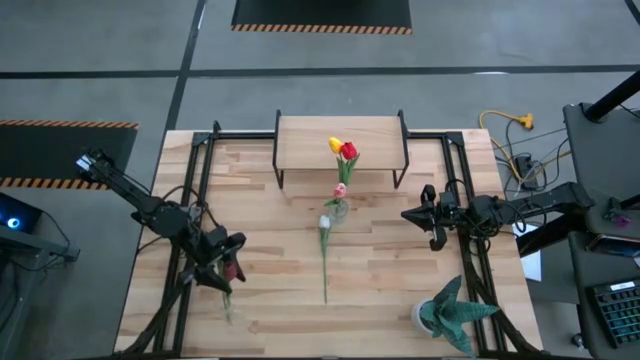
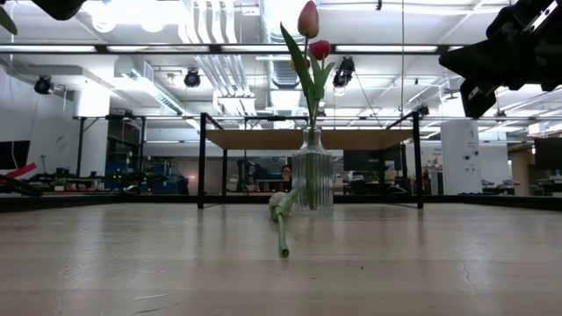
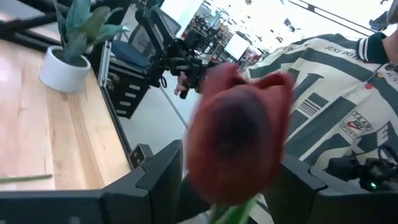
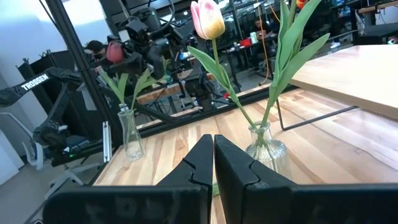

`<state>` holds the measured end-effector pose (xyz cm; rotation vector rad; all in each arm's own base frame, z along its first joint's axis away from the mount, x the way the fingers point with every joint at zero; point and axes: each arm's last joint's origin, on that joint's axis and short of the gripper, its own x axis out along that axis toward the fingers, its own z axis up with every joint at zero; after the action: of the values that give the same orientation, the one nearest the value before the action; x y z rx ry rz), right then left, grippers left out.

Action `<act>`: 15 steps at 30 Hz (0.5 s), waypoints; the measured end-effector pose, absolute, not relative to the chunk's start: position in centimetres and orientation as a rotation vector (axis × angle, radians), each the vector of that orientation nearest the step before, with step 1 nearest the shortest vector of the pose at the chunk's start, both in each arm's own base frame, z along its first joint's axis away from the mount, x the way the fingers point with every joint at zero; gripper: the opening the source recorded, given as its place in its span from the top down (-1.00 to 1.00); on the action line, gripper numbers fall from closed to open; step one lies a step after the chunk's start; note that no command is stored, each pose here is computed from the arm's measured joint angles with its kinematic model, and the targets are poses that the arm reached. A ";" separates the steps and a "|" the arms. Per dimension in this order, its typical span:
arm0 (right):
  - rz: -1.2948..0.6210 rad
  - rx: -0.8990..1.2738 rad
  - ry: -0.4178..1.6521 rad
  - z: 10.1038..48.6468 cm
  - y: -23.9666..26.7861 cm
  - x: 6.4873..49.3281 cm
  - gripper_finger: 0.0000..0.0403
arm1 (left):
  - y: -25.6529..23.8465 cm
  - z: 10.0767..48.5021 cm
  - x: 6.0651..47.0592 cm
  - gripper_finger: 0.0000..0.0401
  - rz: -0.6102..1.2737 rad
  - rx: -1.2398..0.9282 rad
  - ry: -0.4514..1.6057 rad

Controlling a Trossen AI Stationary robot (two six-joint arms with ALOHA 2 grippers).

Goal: Pick and place flowers into a vace then onto a shelf
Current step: Put the maroon tulip into the bottom transparent vase

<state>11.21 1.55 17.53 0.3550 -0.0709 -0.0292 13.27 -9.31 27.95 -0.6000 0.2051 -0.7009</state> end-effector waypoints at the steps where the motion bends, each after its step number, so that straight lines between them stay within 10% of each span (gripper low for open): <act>1: -0.029 0.355 -0.071 17.5 1.5 11.2 0.96 | -9.3 27.9 13.3 0.11 -0.702 -0.601 0.208; 15: -0.029 0.355 -0.070 17.5 1.6 11.2 0.96 | -8.8 29.0 12.4 0.11 -0.761 -0.615 0.132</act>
<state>11.21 1.55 17.52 0.3548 -0.0701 -0.0288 12.39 -8.85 28.99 -0.6152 0.1324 -0.7611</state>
